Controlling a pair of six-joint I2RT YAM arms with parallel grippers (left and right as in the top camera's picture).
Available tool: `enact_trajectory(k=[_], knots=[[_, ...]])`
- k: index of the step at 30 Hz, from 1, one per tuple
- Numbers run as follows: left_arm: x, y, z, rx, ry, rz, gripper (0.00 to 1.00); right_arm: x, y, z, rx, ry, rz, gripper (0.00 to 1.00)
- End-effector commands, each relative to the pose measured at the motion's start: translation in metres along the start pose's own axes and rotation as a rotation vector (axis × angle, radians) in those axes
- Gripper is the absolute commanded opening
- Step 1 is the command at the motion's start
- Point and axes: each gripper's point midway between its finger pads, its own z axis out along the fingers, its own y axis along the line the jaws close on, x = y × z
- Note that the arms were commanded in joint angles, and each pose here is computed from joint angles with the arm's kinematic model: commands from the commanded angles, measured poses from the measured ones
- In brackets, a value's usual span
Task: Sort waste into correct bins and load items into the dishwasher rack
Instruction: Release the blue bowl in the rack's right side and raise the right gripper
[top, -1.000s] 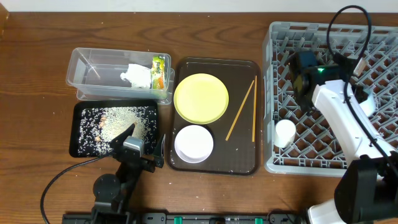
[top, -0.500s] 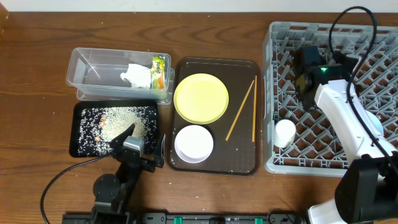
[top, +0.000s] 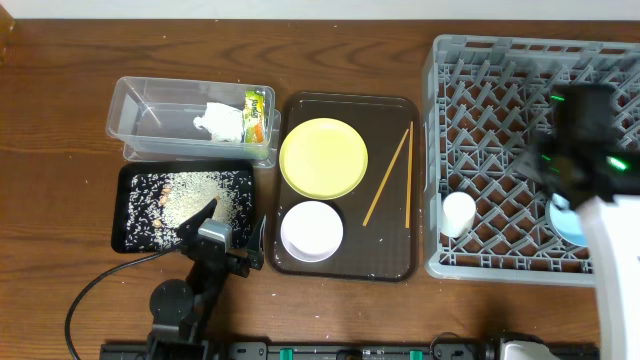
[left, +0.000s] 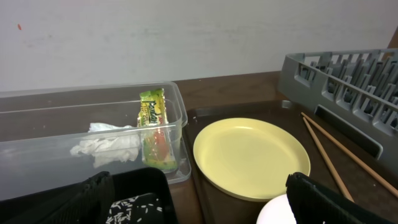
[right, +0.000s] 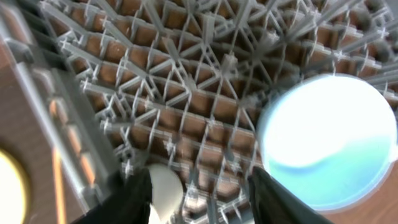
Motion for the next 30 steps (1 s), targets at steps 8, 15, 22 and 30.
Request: enact_trajectory(k=[8, 15, 22, 30], knots=[[0.016, -0.002, 0.002, 0.011, 0.035, -0.006, 0.91, 0.025, -0.093, 0.001, 0.045, 0.21, 0.21, 0.54], [0.015, -0.002, 0.002, 0.011, 0.035, -0.006, 0.91, 0.047, -0.124, 0.018, 0.102, 0.358, 0.333, 0.53], [0.016, -0.002, 0.002, 0.011, 0.035, -0.006, 0.91, 0.062, -0.149, 0.037, 0.137, 0.396, 0.43, 0.53], [0.015, -0.002, 0.002, 0.011, 0.035, -0.006, 0.91, 0.07, -0.162, 0.065, 0.112, 0.364, 0.526, 0.49]])
